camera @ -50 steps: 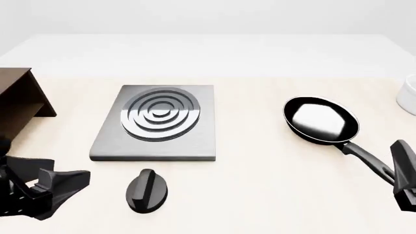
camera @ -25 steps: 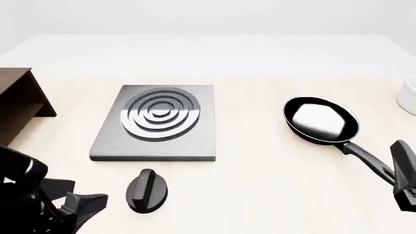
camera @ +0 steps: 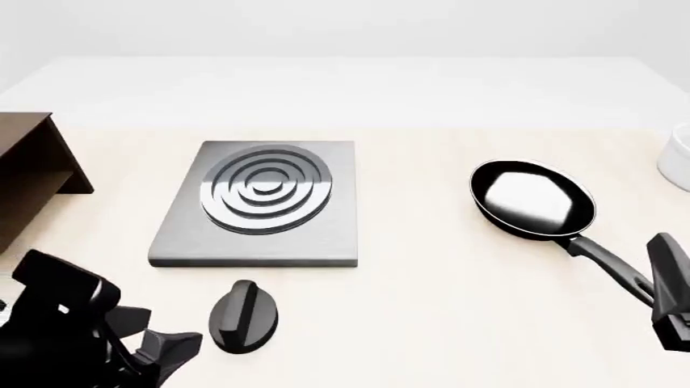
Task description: Turn on the stove and put the frying pan on it.
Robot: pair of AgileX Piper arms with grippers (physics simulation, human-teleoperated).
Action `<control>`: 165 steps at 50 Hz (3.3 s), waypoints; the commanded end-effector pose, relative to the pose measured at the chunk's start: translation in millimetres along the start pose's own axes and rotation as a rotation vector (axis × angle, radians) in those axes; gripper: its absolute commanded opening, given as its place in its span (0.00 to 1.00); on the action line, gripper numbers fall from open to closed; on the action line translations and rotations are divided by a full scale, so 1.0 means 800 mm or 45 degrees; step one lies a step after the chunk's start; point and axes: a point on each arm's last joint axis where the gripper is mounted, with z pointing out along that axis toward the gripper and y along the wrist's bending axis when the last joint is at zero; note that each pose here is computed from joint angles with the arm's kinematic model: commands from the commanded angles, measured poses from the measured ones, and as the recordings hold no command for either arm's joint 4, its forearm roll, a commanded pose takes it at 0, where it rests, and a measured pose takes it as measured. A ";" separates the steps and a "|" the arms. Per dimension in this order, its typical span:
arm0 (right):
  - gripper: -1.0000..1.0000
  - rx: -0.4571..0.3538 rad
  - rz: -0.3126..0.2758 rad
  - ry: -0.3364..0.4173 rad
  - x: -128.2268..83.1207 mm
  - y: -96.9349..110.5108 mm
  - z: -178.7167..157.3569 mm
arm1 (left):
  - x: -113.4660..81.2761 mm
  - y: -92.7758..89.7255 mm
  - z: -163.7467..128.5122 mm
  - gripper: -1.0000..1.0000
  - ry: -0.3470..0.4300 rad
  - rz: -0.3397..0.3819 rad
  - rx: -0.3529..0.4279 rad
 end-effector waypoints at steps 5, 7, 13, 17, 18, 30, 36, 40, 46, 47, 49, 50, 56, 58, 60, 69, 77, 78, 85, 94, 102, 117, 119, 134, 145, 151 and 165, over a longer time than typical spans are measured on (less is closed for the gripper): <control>1.00 0.000 0.000 0.000 0.000 0.000 0.000 | 0.001 -0.004 0.021 1.00 0.014 0.017 0.022; 1.00 0.001 0.000 0.000 0.000 0.000 0.000 | 0.000 -0.005 0.024 1.00 0.015 0.020 0.027; 1.00 0.001 0.000 -0.001 0.000 0.000 0.000 | -0.001 -0.009 0.035 1.00 0.023 0.024 0.039; 1.00 0.001 -0.002 -0.001 0.000 0.000 0.000 | -0.002 -0.011 0.040 1.00 0.027 0.029 0.046; 1.00 0.001 -0.001 -0.001 0.000 0.000 0.000 | -0.002 -0.011 0.041 1.00 0.027 0.030 0.048; 1.00 0.002 -0.001 -0.002 0.000 0.000 0.000 | -0.004 -0.015 0.055 1.00 0.036 0.036 0.060; 1.00 0.002 -0.001 -0.002 0.000 0.000 0.000 | -0.003 -0.017 0.065 1.00 0.047 0.039 0.065; 1.00 0.001 0.000 -0.002 0.000 0.000 0.000 | 0.000 -0.019 0.072 1.00 0.057 0.039 0.070; 1.00 0.002 0.002 -0.004 -0.001 0.000 0.000 | 0.013 -0.014 0.092 1.00 0.089 0.031 0.052; 1.00 0.003 0.004 -0.004 -0.001 0.000 0.000 | 0.019 -0.011 0.106 1.00 0.109 0.044 0.039; 1.00 0.004 0.005 -0.004 -0.001 0.000 0.000 | 0.020 -0.012 0.108 1.00 0.110 0.048 0.042; 1.00 0.004 0.004 -0.004 -0.001 0.000 0.000 | 0.019 -0.012 0.108 1.00 0.110 0.049 0.043; 1.00 0.004 0.005 -0.005 -0.001 0.000 0.000 | 0.019 -0.013 0.109 1.00 0.111 0.053 0.046; 1.00 0.004 0.006 -0.005 -0.001 0.000 0.000 | 0.019 -0.013 0.109 1.00 0.112 0.055 0.047; 1.00 0.004 0.007 -0.006 -0.001 0.000 0.000 | 0.019 -0.014 0.110 1.00 0.113 0.055 0.049; 1.00 0.005 0.009 -0.006 -0.001 0.000 0.000 | 0.017 -0.017 0.112 1.00 0.115 0.068 0.058; 1.00 0.006 0.010 -0.007 -0.001 0.000 0.000 | 0.018 -0.021 0.117 1.00 0.123 0.082 0.072; 1.00 0.006 0.010 -0.007 -0.001 0.000 0.000 | 0.019 -0.022 0.118 1.00 0.125 0.083 0.074; 1.00 0.007 0.010 -0.009 -0.001 0.000 0.000 | 0.021 -0.022 0.123 1.00 0.133 0.085 0.072; 1.00 0.007 0.013 -0.009 -0.001 0.000 0.000 | 0.020 -0.026 0.126 1.00 0.137 0.089 0.086; 1.00 0.007 0.015 -0.010 -0.001 0.000 0.000 | 0.017 -0.029 0.127 1.00 0.138 0.100 0.092; 1.00 0.008 0.018 -0.012 -0.001 0.000 0.000 | 0.013 -0.041 0.131 1.00 0.145 0.123 0.125; 1.00 0.008 0.018 -0.012 -0.001 0.000 0.000 | 0.012 -0.043 0.132 1.00 0.145 0.129 0.129; 1.00 0.008 0.020 -0.012 -0.001 0.000 0.000 | 0.004 -0.051 0.133 1.00 0.141 0.146 0.151; 1.00 0.008 0.020 -0.013 -0.002 0.000 0.000 | -0.001 -0.054 0.132 1.00 0.135 0.154 0.156; 1.00 0.008 0.020 -0.013 -0.002 0.000 0.000 | -0.006 -0.057 0.130 1.00 0.127 0.161 0.162; 1.00 0.008 0.021 -0.014 -0.002 0.000 0.000 | -0.012 -0.058 0.125 1.00 0.114 0.169 0.166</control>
